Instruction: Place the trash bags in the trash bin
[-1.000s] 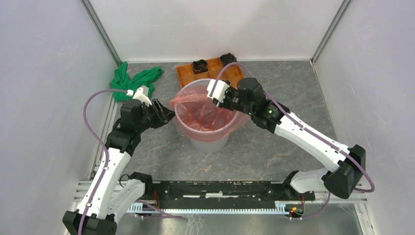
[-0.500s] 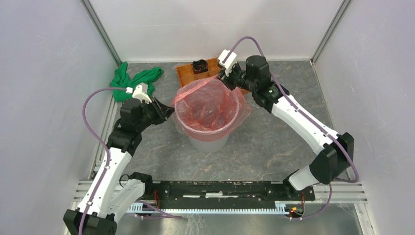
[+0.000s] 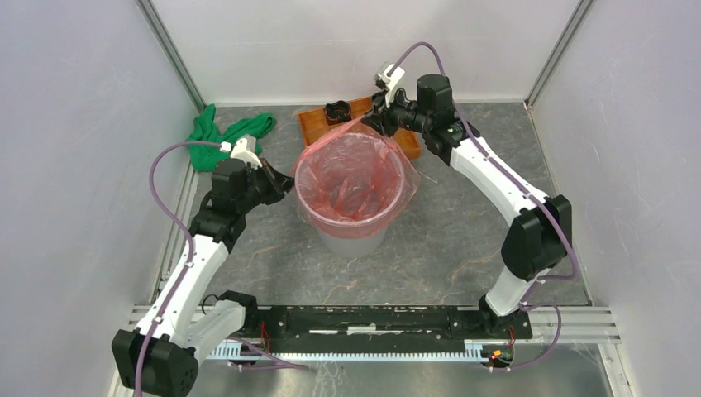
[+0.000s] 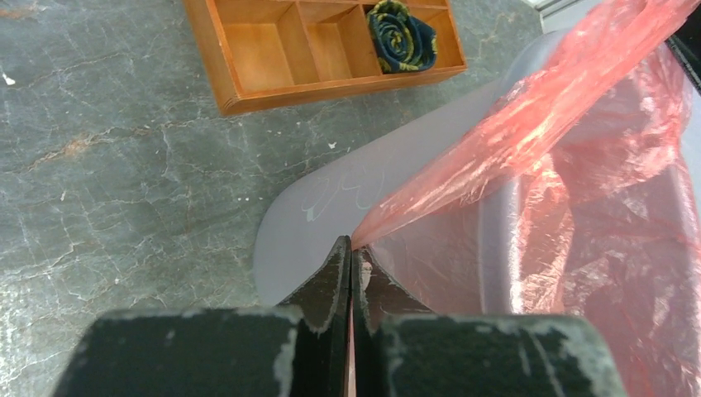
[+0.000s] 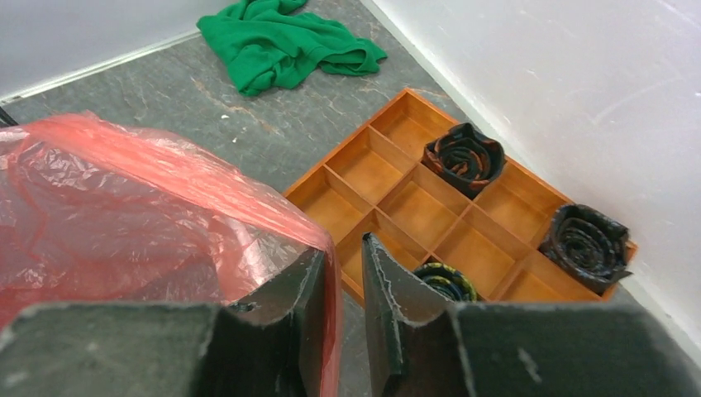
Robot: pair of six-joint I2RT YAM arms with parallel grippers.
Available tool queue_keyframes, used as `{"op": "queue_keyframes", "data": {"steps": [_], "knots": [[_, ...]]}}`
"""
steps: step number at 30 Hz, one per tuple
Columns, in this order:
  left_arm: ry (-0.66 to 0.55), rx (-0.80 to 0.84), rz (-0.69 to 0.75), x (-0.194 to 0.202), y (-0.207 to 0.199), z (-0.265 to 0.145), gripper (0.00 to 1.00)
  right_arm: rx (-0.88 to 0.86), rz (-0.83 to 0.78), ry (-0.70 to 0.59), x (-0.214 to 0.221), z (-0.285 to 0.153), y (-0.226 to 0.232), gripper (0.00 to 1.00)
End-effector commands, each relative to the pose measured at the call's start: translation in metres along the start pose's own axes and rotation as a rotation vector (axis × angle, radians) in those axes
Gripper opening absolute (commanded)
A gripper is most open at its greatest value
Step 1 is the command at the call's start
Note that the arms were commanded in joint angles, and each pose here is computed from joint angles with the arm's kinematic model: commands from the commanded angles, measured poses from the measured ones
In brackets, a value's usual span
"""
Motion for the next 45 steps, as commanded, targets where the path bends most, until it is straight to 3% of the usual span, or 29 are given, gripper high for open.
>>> {"op": "queue_keyframes", "data": {"steps": [1,6,13,17,21,24,27,30,34,38,42,45], "knots": [[-0.021,-0.026,0.004,-0.006,0.003,0.011,0.02,-0.065,0.061,-0.076,-0.008,0.013,-0.017,0.27],[0.007,-0.045,-0.024,-0.004,0.007,0.025,0.02,-0.174,0.185,-0.058,0.013,0.025,-0.031,0.27],[0.033,-0.039,-0.059,0.002,0.011,0.034,0.02,-0.210,0.267,0.004,0.041,0.026,-0.031,0.35],[0.071,-0.059,-0.078,0.015,0.020,0.035,0.02,-0.143,0.301,0.067,0.061,0.017,-0.027,0.40],[0.103,-0.095,-0.085,0.027,0.028,0.034,0.02,0.065,0.335,0.200,0.059,-0.002,-0.033,0.44],[0.130,-0.107,-0.088,0.034,0.033,0.033,0.02,0.231,0.314,0.258,0.038,-0.033,-0.032,0.61],[0.129,-0.098,-0.090,0.036,0.032,0.031,0.02,0.331,0.273,0.195,0.022,-0.067,-0.019,0.86],[0.132,-0.075,-0.091,0.035,0.030,0.029,0.02,0.380,0.263,0.158,0.017,-0.091,-0.006,0.95],[0.137,-0.059,-0.092,0.034,0.027,0.028,0.02,0.412,0.282,0.157,0.014,-0.111,0.005,0.95],[0.125,-0.054,-0.092,0.031,0.025,0.026,0.02,0.357,0.387,-0.008,0.028,-0.132,0.014,0.96],[0.122,-0.037,-0.096,0.029,0.021,0.024,0.02,0.222,0.466,-0.105,0.052,-0.140,0.020,0.88],[0.124,-0.024,-0.102,0.029,0.020,0.023,0.02,0.119,0.484,-0.097,0.074,-0.136,0.030,0.81]]}}
Point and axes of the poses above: each gripper's point midway between its finger pads, its own z axis out along the fingers, its own y axis along the line the jaws close on, x = y × z, the point moved 10 cm from there along -z, back along the fingers, and after that the axes turned 1 degree about z, right-handed, at the moved point
